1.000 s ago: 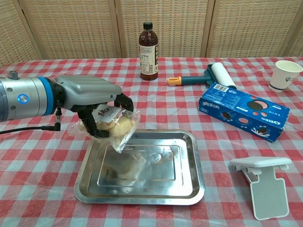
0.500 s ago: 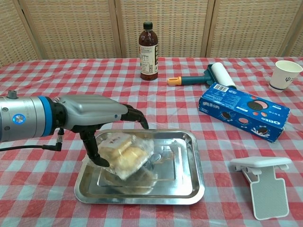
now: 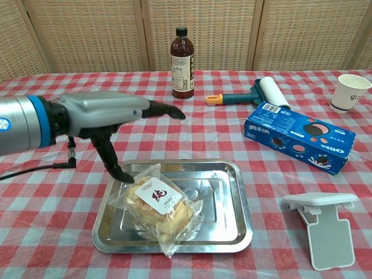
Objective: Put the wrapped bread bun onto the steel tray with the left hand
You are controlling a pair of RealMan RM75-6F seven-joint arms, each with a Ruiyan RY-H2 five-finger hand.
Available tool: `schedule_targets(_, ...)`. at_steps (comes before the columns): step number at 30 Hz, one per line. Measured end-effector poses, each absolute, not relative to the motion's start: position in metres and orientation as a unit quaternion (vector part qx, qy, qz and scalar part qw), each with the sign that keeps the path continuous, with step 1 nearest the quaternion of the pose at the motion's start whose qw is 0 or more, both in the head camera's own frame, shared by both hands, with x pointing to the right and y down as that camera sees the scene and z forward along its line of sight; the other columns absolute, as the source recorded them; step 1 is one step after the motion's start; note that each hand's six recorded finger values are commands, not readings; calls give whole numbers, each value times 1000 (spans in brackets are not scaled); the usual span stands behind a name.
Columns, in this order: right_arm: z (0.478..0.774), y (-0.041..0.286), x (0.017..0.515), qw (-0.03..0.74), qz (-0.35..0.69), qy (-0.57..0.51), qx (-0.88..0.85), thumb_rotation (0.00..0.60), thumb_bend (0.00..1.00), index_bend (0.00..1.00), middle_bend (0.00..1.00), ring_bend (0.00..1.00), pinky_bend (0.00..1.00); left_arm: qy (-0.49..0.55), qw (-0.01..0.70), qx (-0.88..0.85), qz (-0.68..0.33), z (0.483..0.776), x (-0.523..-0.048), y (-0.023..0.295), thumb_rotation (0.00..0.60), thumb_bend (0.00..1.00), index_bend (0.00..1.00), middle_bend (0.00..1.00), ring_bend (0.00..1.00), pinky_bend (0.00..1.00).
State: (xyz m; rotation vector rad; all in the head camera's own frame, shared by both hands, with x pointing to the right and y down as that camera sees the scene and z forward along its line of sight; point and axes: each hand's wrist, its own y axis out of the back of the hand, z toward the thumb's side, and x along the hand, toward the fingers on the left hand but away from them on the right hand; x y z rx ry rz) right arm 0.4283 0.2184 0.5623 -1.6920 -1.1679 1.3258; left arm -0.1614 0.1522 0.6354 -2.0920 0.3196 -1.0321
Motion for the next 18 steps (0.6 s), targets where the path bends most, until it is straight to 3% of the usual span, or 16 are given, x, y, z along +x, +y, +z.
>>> schedule_targets(8, 565, 221, 423, 348, 519, -433, -650, 600, 0, 0, 0, 0, 0, 217, 448, -745, -444, 609, -241, 128, 600, 121, 10, 0, 0, 0)
schedule_targets(13, 569, 222, 420, 354, 528, -422, -646, 600, 0, 0, 0, 0, 0, 257, 473, -679, -500, 603, -308, 142, 600, 121, 0, 0, 0, 0)
schedule_targets(18, 572, 223, 414, 362, 532, -413, -644, 600, 0, 0, 0, 0, 0, 290, 459, -626, -559, 603, -371, 178, 600, 119, 0, 0, 0, 0)
